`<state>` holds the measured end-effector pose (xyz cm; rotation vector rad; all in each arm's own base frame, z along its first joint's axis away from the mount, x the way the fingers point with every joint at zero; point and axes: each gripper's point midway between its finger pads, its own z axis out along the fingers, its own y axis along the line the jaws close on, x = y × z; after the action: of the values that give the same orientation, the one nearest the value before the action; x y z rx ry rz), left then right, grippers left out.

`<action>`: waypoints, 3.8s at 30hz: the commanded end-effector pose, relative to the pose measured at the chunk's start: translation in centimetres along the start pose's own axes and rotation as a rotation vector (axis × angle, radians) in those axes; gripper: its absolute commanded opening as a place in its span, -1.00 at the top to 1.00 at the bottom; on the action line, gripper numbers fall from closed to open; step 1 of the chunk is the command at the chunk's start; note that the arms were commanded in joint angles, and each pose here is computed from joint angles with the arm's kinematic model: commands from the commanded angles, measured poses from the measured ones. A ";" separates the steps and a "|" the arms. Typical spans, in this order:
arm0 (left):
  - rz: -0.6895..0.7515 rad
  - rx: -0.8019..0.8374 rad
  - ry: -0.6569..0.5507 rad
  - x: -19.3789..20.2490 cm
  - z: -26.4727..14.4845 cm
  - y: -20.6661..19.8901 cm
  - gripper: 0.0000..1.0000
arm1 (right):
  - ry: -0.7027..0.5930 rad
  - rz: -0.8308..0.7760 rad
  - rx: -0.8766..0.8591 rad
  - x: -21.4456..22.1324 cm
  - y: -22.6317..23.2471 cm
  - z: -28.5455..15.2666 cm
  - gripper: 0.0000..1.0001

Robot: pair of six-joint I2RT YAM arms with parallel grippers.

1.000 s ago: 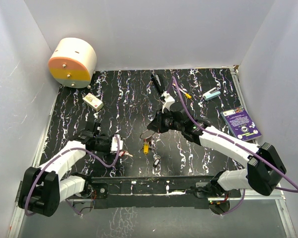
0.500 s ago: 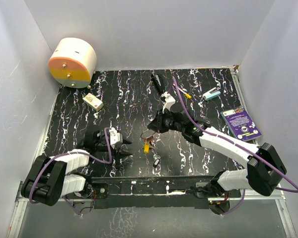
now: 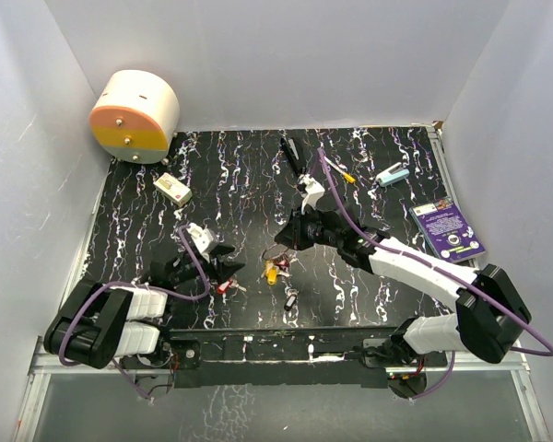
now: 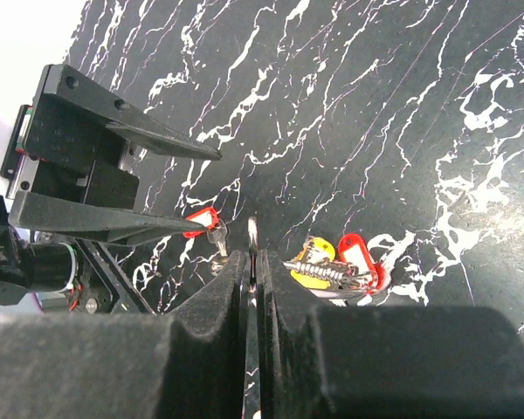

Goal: Put the keys on the keyring

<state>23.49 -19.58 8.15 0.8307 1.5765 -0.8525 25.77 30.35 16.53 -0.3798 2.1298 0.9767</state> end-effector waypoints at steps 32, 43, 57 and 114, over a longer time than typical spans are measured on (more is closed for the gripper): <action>0.437 0.627 0.527 4.6 -5.3 -4.1 0.03 | -0.064 0.002 -0.060 -1.4 0.2 0.6 0.84; 0.407 0.568 0.515 5.3 -3.7 -3.0 0.03 | -0.055 0.004 -0.058 -1.6 -0.5 0.9 0.85; 0.390 0.561 0.539 7.0 -3.7 -2.7 0.27 | -0.056 0.014 -0.041 -1.8 -1.7 0.8 0.85; -0.254 -0.364 0.074 -0.7 3.8 7.5 -0.22 | -0.085 0.025 -0.016 -5.2 -4.5 -0.2 0.85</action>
<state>31.48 -19.42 4.54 0.5516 2.0793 -0.7588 29.69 26.57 12.95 -0.2817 2.2194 1.0104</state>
